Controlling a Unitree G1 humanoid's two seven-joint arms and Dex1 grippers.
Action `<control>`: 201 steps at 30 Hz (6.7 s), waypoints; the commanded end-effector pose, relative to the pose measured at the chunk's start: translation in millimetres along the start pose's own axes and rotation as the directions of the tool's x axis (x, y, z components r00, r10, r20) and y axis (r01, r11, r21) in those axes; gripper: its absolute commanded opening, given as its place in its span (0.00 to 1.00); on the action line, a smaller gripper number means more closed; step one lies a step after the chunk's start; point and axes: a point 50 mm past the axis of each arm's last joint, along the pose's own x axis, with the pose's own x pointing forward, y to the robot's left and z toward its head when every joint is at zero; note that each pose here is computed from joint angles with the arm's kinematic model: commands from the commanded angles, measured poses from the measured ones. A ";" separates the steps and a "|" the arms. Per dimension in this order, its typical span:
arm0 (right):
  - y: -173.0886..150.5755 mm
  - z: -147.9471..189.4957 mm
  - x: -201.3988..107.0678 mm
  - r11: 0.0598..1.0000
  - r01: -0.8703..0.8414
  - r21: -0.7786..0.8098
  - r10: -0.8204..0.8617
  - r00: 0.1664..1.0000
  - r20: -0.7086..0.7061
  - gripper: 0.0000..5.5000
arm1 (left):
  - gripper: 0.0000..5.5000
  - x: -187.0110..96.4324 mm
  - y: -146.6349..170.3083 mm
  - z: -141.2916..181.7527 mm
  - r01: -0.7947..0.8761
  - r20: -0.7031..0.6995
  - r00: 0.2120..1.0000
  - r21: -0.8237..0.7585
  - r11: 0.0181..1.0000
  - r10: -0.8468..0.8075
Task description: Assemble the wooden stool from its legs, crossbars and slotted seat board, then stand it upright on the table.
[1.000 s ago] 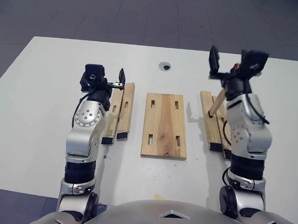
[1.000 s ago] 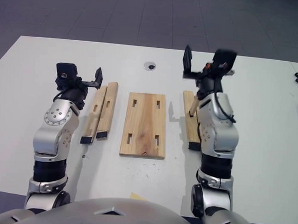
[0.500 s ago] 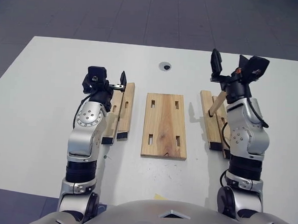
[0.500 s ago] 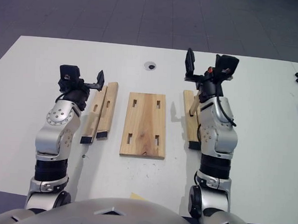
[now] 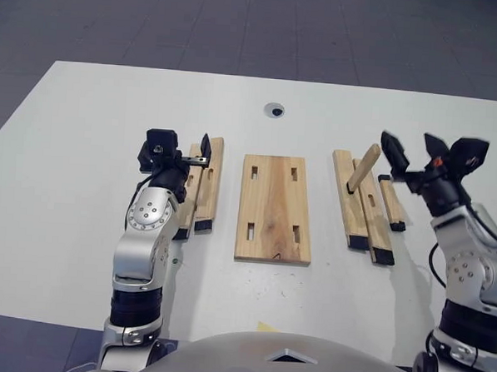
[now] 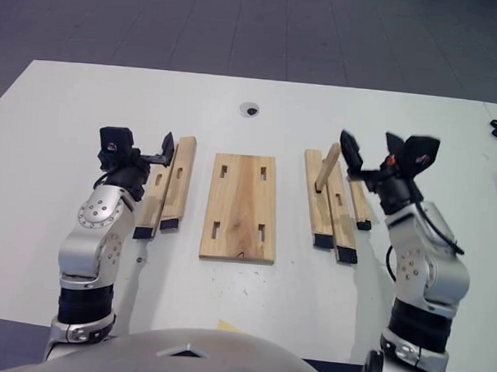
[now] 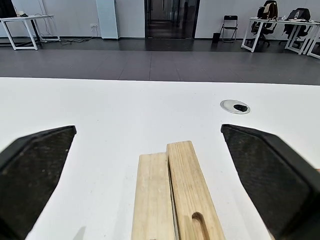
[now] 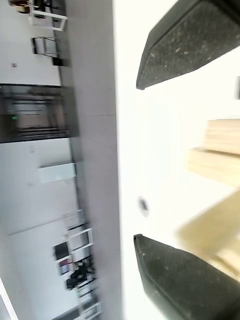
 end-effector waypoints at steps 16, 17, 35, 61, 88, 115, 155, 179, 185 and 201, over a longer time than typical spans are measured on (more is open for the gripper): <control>19.5 -56.9 -36.2 0.973 -0.230 -0.033 0.203 0.911 -0.360 0.98 | 0.98 -7.6 1.9 -9.6 -0.036 -0.042 0.998 0.039 0.999 0.037; 18.5 -60.1 -37.7 0.973 -0.228 -0.039 0.196 0.904 -0.380 0.98 | 0.98 -7.6 2.1 -9.8 -0.037 -0.043 0.998 0.039 0.999 0.039; 15.9 -73.7 -36.2 0.919 -0.312 -0.241 0.089 0.761 -0.643 0.89 | 0.98 -6.5 0.9 -10.5 -0.035 -0.046 0.998 0.049 0.998 0.037; 6.3 -23.2 20.7 0.920 0.138 -0.367 -0.210 0.964 -0.163 0.38 | 0.98 11.7 1.3 33.0 0.078 0.049 0.996 -0.110 0.991 -0.073; 149.1 -14.8 17.8 0.893 -0.325 -0.311 0.396 0.896 0.202 0.38 | 0.98 6.7 -45.2 115.5 0.666 0.183 0.535 -0.693 0.278 -0.825; 153.8 -20.4 13.7 0.885 -0.349 -0.308 0.416 0.890 0.188 0.38 | 0.71 21.6 -27.5 126.0 0.613 0.171 0.641 -0.701 0.365 -0.748; 35.0 -71.0 -26.0 0.859 -0.223 -0.462 0.091 0.953 -0.290 0.88 | 0.19 -2.3 50.4 151.3 0.631 0.251 0.775 -0.320 0.706 -0.579; 103.3 -96.1 -29.3 0.904 -0.397 -0.158 0.345 0.896 -0.278 0.98 | 0.19 -31.3 58.4 101.4 0.584 0.039 0.783 -0.392 0.711 -0.621; 101.6 -90.3 -27.5 0.918 -0.355 -0.174 0.309 0.919 -0.245 0.98 | 0.19 -36.8 55.3 76.2 0.531 -0.099 0.797 -0.356 0.769 -0.596; 106.3 -86.4 -25.0 0.916 -0.349 -0.198 0.304 0.926 -0.226 0.98 | 0.19 -16.4 35.7 60.9 0.460 -0.084 0.869 -0.227 0.858 -0.488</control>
